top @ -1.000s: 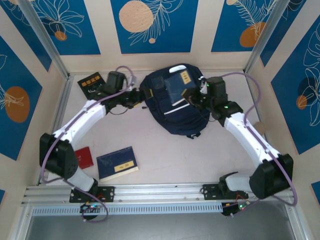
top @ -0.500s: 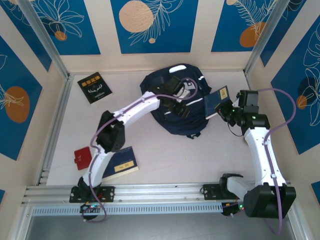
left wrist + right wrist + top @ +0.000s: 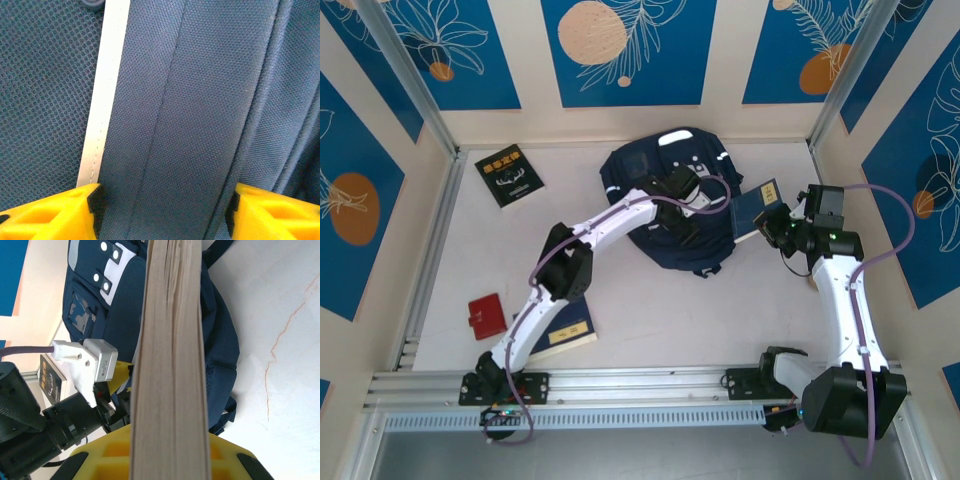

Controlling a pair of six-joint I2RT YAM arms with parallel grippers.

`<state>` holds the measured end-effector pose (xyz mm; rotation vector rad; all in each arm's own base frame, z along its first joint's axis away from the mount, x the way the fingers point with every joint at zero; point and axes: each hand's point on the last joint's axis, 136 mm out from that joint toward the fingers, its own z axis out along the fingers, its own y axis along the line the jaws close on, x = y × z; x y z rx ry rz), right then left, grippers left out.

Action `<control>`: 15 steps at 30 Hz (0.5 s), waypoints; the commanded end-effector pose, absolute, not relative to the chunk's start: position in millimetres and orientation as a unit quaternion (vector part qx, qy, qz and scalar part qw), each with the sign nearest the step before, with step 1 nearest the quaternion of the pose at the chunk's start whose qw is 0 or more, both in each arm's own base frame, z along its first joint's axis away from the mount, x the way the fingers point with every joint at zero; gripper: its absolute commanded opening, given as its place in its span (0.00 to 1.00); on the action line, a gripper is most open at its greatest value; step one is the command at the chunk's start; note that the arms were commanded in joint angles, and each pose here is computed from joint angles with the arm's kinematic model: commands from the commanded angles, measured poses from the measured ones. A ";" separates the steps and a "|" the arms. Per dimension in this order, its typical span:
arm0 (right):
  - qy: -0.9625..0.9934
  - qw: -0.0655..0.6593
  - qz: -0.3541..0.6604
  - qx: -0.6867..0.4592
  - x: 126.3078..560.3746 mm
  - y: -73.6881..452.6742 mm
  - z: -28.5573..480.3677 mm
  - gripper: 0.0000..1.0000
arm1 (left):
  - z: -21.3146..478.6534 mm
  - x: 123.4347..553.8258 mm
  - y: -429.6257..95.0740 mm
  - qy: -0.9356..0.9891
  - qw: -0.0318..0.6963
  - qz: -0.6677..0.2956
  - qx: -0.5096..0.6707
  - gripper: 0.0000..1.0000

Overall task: Pack the student bag
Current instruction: Open the student bag at the center of the table.

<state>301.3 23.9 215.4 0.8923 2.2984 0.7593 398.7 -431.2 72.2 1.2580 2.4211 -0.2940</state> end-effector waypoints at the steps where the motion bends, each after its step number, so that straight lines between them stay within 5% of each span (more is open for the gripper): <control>1: 0.850 0.290 0.304 0.317 306.8 28.1 223.9 0.04 | 67.3 406.0 -432.7 0.858 0.208 -0.085 0.462 0.54; 8: 0.849 0.286 0.309 0.319 306.0 30.3 224.0 0.04 | 118.5 424.0 -430.8 0.851 0.277 -0.066 0.442 0.12; 11: 0.852 0.288 0.298 0.320 302.9 29.2 225.1 0.05 | 151.9 435.4 -425.0 0.846 0.320 -0.050 0.423 0.01; 15: 0.855 0.296 0.280 0.320 296.2 24.6 230.4 0.05 | 194.8 447.6 -414.0 0.843 0.373 -0.029 0.386 0.00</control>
